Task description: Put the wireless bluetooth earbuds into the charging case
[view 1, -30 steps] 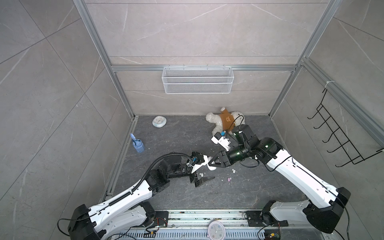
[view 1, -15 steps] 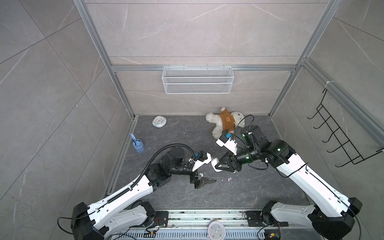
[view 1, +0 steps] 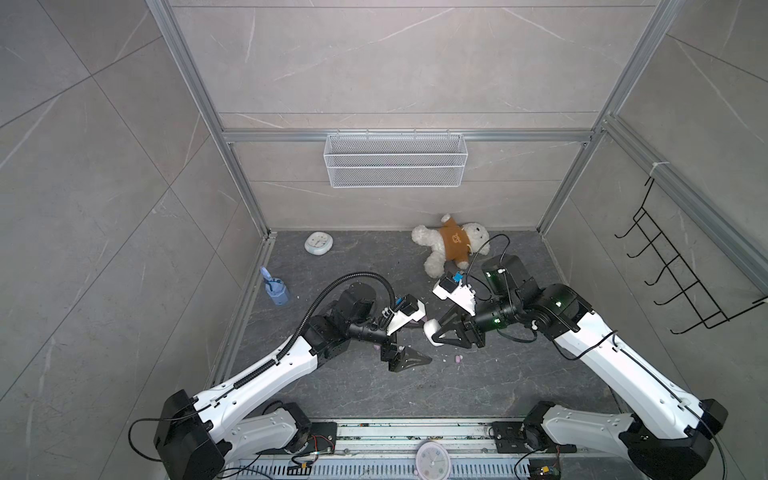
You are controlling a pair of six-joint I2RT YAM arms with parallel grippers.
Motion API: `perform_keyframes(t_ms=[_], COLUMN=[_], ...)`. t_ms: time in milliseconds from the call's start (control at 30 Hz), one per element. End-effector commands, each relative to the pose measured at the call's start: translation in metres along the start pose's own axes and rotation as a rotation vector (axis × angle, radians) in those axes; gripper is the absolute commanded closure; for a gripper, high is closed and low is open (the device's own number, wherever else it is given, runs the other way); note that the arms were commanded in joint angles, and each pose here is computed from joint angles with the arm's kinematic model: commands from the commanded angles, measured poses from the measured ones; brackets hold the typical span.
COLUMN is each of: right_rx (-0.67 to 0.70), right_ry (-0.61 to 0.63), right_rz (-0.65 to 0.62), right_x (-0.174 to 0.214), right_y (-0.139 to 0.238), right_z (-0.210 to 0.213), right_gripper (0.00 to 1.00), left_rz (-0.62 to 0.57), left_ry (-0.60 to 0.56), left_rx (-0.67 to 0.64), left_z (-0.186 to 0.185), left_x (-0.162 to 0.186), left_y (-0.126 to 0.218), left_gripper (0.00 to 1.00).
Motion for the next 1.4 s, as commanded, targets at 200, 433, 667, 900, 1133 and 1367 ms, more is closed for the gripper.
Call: perform_keyframes(t_ms=[200, 433, 667, 900, 1133, 1367], right_rx=[-0.052, -0.052, -0.079, -0.078, -0.082, -0.068], right_ry=[0.035, 0.055, 0.062, 0.068, 0.063, 0.051], right_rz=[-0.005, 0.001, 0.006, -0.009, -0.013, 0.0], right_x=[0.007, 0.006, 0.004, 0.003, 0.004, 0.008], right_y=[-0.01, -0.01, -0.013, -0.014, -0.016, -0.018], right_z=[-0.003, -0.003, -0.005, -0.006, -0.007, -0.009], right_gripper=[0.65, 0.65, 0.65, 0.65, 0.65, 0.65], left_rz=[0.0, 0.052, 0.091, 0.104, 0.1, 0.09], left_ry=[-0.031, 0.008, -0.016, -0.054, -0.071, -0.068], left_rx=[0.153, 0.191, 0.177, 0.158, 0.122, 0.121], left_z=[0.0, 0.003, 0.003, 0.0, 0.0, -0.001], left_x=[-0.03, -0.025, -0.024, -0.024, -0.024, -0.027], left_y=[0.003, -0.002, -0.009, -0.017, -0.023, -0.023], left_gripper=[0.04, 0.06, 0.06, 0.11, 0.15, 0.22])
Point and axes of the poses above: each gripper's point midway between its finger pads, its own y axis back along the fingers, its own z axis along the line the jaws close on, x = y × z, the point moved 10 cm from there along y, back along the fingers, and after that the axes turned 9 degrees about y, right-handed, at the moved point
